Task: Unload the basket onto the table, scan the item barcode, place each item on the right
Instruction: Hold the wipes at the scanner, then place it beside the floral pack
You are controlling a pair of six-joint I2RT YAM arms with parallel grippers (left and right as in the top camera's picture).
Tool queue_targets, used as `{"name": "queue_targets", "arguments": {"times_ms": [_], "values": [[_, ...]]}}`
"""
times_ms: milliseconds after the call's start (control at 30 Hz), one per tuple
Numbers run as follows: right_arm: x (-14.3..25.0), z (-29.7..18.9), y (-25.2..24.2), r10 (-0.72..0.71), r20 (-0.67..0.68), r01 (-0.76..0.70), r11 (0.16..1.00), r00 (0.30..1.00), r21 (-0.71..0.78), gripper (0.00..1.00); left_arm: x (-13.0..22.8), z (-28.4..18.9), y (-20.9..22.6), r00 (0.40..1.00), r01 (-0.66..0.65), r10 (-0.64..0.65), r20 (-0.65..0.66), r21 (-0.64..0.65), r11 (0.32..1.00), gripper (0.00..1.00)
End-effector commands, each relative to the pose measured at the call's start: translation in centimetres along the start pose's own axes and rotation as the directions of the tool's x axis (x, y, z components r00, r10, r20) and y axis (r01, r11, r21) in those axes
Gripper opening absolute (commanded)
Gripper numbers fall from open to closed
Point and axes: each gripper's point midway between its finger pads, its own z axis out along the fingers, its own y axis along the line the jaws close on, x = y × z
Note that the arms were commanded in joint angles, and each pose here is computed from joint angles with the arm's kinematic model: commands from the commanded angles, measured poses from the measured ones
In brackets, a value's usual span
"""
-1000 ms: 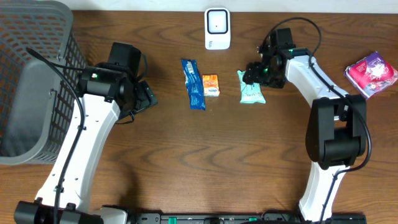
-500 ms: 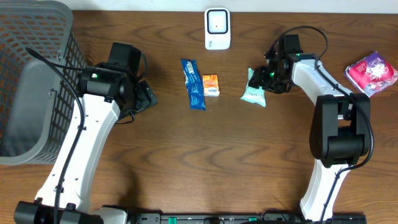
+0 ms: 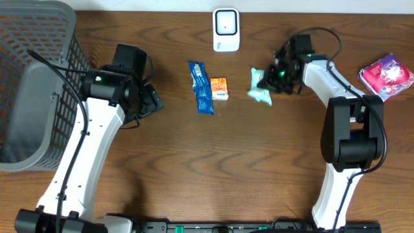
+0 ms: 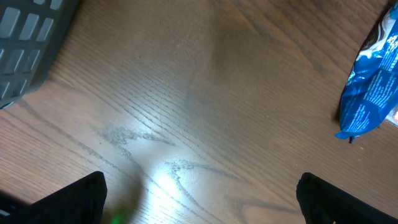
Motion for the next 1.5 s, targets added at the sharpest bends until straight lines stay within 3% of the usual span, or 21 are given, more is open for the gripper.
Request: {"name": "queue_targets", "arguments": {"times_ms": [0, 133, 300, 467, 600, 767, 967, 1100, 1267, 1467], "values": [[-3.7, -2.4, 5.2, -0.026, 0.094, 0.036, 0.993, 0.995, -0.111, 0.01, -0.1, 0.1, 0.2, 1.000, 0.008, -0.008, 0.000, -0.010, 1.000, 0.98], [-7.1, -4.3, 10.2, -0.128, 0.244, 0.173, 0.970, 0.961, -0.173, 0.01, -0.1, 0.1, 0.2, 1.000, 0.008, -0.008, 0.000, -0.010, 1.000, 0.98], [-10.0, -5.2, 15.5, -0.230, 0.449, 0.336, 0.926, 0.864, -0.172, 0.01, -0.1, 0.1, 0.2, 1.000, 0.008, -0.008, 0.000, -0.010, 1.000, 0.98], [-12.2, -4.8, 16.6, -0.255, 0.609, 0.303, 0.953, 0.751, 0.025, 0.01, -0.1, 0.1, 0.2, 1.000, 0.008, -0.008, 0.000, -0.009, 1.000, 0.98], [-13.0, -3.7, 19.4, -0.223, 0.683, 0.341, 0.939, 0.696, -0.041, 0.01, -0.1, 0.1, 0.2, 1.000, 0.008, -0.008, 0.000, -0.010, 1.000, 0.98], [-14.8, -1.6, 19.3, -0.097, 0.710, 0.279, 0.950, 0.697, -0.144, 0.01, -0.1, 0.1, 0.2, 1.000, 0.008, -0.008, 0.000, -0.010, 1.000, 0.98], [-16.5, -1.1, 19.2, -0.167, 0.720, 0.320, 0.944, 0.674, -0.082, 0.01, -0.1, 0.1, 0.2, 1.000, 0.008, -0.008, 0.000, -0.010, 1.000, 0.98], [-17.5, -3.2, 20.1, -0.237, 0.741, 0.372, 0.928, 0.629, -0.019, 0.01, -0.1, 0.1, 0.2, 1.000, 0.008, -0.008, 0.000, -0.010, 1.000, 0.98], [-19.6, -7.1, 19.0, -0.230, 0.739, 0.326, 0.945, 0.634, 0.014, 0.01, -0.1, 0.1, 0.2, 1.000, 0.008, -0.008, 0.000, -0.010, 1.000, 0.98], [-22.2, -13.8, 12.2, -0.243, 0.705, 0.212, 0.968, 0.666, 0.134, 0.01, -0.1, 0.1, 0.2, 1.000, 0.008, -0.008, 0.000, -0.010, 1.000, 0.98]]}}
